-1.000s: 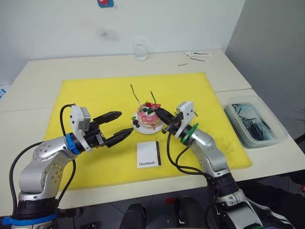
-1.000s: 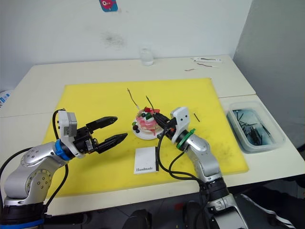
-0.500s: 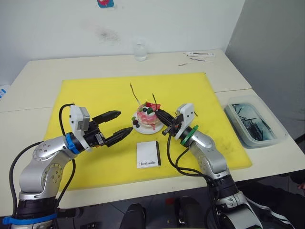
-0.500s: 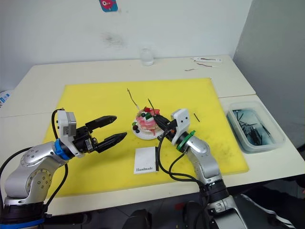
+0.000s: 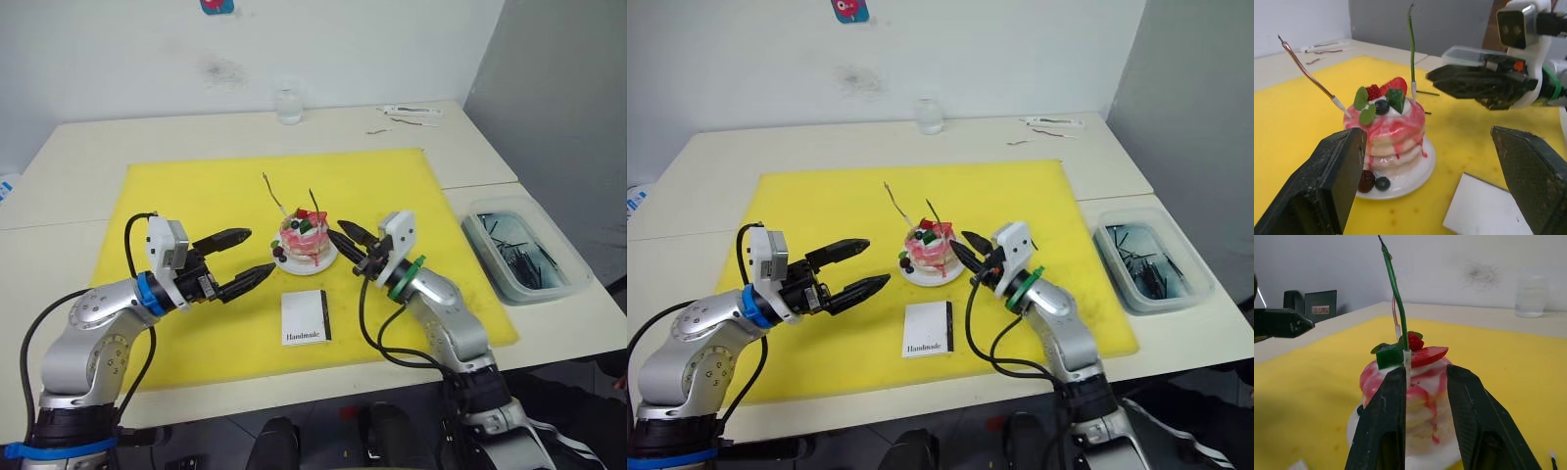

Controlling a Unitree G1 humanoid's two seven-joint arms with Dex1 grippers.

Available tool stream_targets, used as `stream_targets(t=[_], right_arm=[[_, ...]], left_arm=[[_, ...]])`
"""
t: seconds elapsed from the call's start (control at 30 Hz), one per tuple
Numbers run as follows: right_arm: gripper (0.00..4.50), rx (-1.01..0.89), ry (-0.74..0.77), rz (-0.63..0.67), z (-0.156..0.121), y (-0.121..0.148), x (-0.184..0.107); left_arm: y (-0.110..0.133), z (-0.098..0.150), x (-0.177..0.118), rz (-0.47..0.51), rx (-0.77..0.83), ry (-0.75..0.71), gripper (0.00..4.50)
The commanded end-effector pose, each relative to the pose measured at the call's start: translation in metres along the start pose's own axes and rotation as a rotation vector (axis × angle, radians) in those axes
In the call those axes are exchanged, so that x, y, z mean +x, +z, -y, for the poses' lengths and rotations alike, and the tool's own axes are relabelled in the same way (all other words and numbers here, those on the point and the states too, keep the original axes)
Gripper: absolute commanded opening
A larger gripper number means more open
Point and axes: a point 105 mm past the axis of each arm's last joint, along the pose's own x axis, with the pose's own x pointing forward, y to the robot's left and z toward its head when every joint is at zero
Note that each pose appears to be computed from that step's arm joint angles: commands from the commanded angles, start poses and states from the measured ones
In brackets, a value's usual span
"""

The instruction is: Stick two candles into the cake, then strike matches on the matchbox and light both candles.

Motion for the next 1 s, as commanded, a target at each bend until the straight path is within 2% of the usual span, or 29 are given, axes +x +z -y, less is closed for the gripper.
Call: stream_targets(t=[0.03, 0.13, 0.2, 0.3, 0.4, 0.5, 0.57, 0.7, 0.8, 0.9, 1.0], right_arm=[[1.3, -0.094, 0.073, -0.024, -0.001, 0.021, -0.018], [1.3, -0.152, 0.142, -0.133, -0.002, 0.017, -0.03], [0.93, -0.173, 0.19, -0.19, -0.005, 0.014, -0.036], [0.03, -0.183, 0.22, -0.241, -0.006, 0.009, -0.04], [0.03, -0.186, 0.213, -0.272, -0.004, 0.002, -0.043], [0.03, -0.242, 0.24, -0.332, -0.008, -0.008, -0.046], [0.03, -0.275, 0.258, -0.349, -0.012, -0.012, -0.045], [0.03, -0.28, 0.261, -0.351, -0.015, -0.016, -0.042], [0.03, -0.271, 0.243, -0.342, -0.015, -0.016, -0.04], [0.03, -0.272, 0.247, -0.357, -0.017, -0.02, -0.042], [0.03, -0.269, 0.257, -0.377, -0.021, -0.026, -0.043]], left_arm=[[0.005, 0.004, -0.018, -0.066, -0.039, -0.076, 4.5], [0.001, 0.008, -0.033, -0.166, -0.186, -0.128, 4.5], [-0.002, 0.01, -0.04, -0.223, -0.308, -0.14, 4.5], [0.001, 0.016, -0.045, -0.263, -0.471, -0.172, 4.5], [-0.002, 0.018, -0.047, -0.331, -0.626, -0.153, 4.5], [-0.006, 0.024, -0.046, -0.378, -0.875, -0.162, 4.5], [-0.015, 0.028, -0.046, -0.441, -0.948, -0.153, 4.5], [-0.025, 0.027, -0.033, -0.477, -0.993, -0.12, 4.5], [-0.017, 0.025, -0.023, -0.418, -1.078, -0.177, 4.5], [-0.033, 0.031, -0.027, -0.541, -1.136, -0.162, 4.5], [-0.041, 0.028, -0.025, -0.532, -1.223, -0.147, 4.5]])
